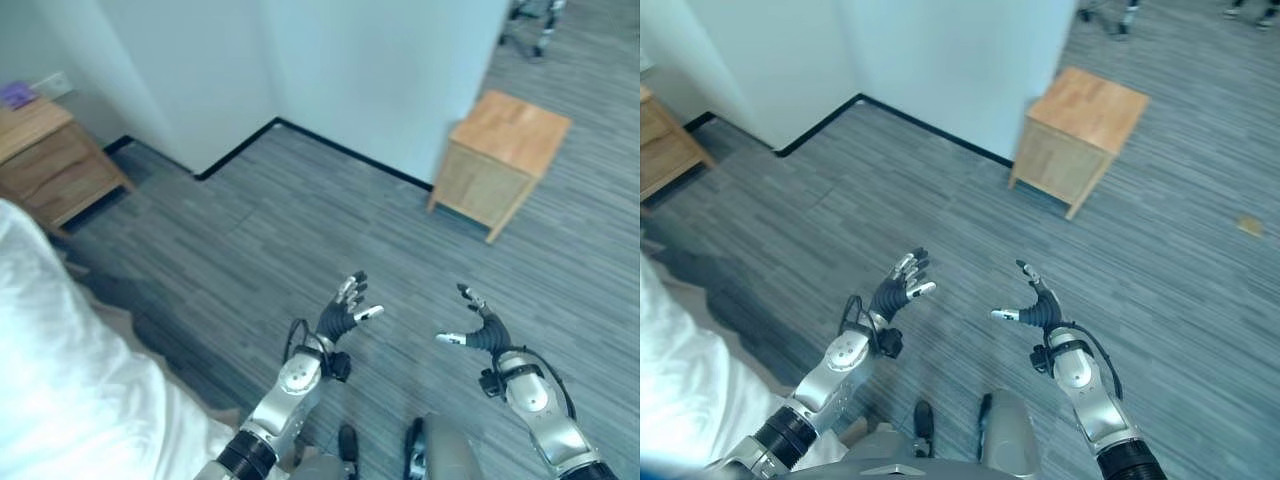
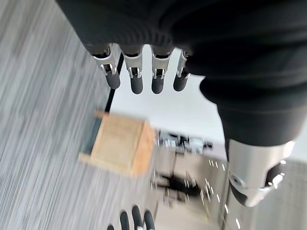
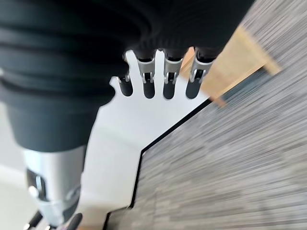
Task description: Making the bed.
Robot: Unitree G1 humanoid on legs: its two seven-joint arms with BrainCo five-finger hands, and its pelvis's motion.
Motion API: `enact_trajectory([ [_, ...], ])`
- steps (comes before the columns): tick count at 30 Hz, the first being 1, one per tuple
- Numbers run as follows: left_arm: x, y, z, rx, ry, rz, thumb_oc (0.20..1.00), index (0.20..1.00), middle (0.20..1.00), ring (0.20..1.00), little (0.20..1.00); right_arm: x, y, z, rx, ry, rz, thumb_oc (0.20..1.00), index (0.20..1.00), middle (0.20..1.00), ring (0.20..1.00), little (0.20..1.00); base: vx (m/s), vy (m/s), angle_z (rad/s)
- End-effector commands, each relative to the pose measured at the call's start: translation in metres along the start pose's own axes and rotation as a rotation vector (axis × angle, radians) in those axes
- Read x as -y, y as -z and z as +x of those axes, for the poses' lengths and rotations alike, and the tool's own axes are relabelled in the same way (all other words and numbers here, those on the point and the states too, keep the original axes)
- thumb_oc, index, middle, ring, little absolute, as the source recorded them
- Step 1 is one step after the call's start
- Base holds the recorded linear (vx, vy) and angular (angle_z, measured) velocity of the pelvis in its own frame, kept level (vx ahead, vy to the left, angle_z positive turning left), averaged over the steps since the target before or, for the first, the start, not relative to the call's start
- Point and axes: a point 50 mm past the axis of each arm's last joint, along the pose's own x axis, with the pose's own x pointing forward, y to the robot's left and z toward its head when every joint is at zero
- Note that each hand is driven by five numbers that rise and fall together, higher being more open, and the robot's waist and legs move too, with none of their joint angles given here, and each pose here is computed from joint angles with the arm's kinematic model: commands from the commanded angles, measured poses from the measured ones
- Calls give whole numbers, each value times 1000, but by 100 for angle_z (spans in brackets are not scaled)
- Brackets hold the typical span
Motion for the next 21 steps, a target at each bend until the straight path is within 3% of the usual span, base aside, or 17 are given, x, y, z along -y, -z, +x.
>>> enact_trajectory([
  [1, 10, -20, 5, 114, 40, -27, 1000, 1000, 1000, 1000, 1000, 21, -15, 8, 77, 87, -16, 1000, 1000, 1000, 1000, 1000, 564, -255, 110],
  [9, -9, -29, 1, 144, -52, -105, 1000, 1000, 1000, 1000, 1000, 36, -17, 7, 89, 108, -57, 1000, 1000, 1000, 1000, 1000, 292, -203, 116],
  [18, -25, -6, -27, 29, -102, -114, 1000, 1000, 1000, 1000, 1000, 26, -1, 1, 8, 78, -85, 1000, 1000, 1000, 1000, 1000, 564, 209, 104],
  [21, -44, -16, -28, 51, -122, 39, 1000, 1000, 1000, 1000, 1000, 20, -15, 8, 70, 76, -79, 1000, 1000, 1000, 1000, 1000, 714, 252, 193],
])
